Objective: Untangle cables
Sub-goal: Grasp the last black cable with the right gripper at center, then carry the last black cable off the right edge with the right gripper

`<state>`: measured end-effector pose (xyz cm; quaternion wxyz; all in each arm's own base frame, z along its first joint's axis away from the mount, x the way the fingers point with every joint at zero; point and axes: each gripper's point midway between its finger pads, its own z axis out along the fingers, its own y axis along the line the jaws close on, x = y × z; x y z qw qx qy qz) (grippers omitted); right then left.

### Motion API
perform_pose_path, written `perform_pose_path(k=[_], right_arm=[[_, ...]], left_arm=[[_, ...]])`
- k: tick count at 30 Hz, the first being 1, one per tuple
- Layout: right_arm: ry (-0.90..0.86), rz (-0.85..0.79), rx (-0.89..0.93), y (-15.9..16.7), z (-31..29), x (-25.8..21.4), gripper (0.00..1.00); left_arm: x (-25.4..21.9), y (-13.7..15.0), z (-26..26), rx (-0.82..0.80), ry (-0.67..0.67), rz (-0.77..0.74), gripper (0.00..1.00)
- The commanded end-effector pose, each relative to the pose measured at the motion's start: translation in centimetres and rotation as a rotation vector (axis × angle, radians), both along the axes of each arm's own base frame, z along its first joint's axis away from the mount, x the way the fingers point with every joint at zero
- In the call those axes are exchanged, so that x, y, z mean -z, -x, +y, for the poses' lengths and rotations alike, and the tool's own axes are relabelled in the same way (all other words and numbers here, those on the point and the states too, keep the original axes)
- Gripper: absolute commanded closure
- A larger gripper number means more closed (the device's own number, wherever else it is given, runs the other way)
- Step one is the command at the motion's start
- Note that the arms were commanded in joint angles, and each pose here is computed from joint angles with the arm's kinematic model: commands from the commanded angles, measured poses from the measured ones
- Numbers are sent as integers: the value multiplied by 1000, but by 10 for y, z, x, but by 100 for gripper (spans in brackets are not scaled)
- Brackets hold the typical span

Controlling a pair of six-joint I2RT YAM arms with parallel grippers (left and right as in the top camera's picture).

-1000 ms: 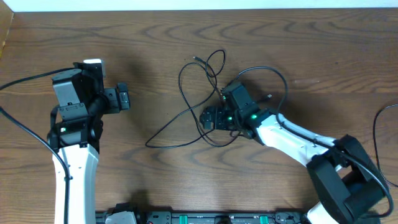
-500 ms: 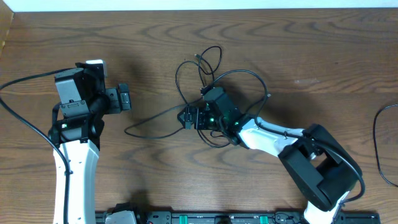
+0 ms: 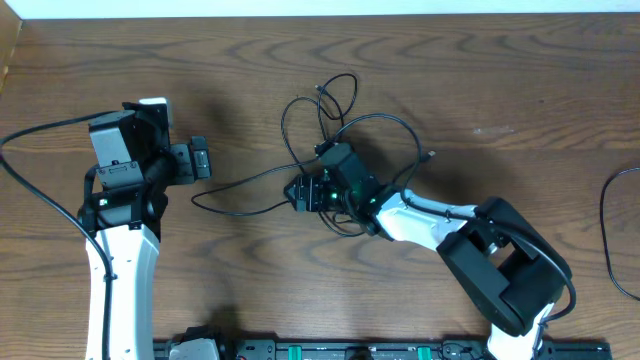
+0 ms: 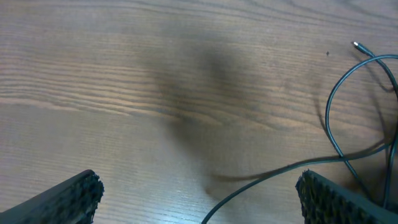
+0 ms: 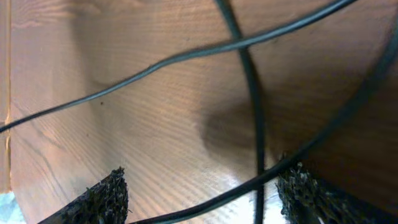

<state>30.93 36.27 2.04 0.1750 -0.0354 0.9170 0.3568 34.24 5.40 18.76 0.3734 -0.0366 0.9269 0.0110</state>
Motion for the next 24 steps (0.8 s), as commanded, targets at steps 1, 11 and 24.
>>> perform_pose_path(k=[1,11,24], right_arm=[[111,106,-33,34,-10,48,22],[105,114,-19,32,-11,47,96],[76,-27,118,-44,-69,5,99]], left_arm=[[-5,-2,4,-18,-1,-5,0],[-5,-2,4,-18,-1,-5,0],[-5,-2,4,-18,-1,-5,0]])
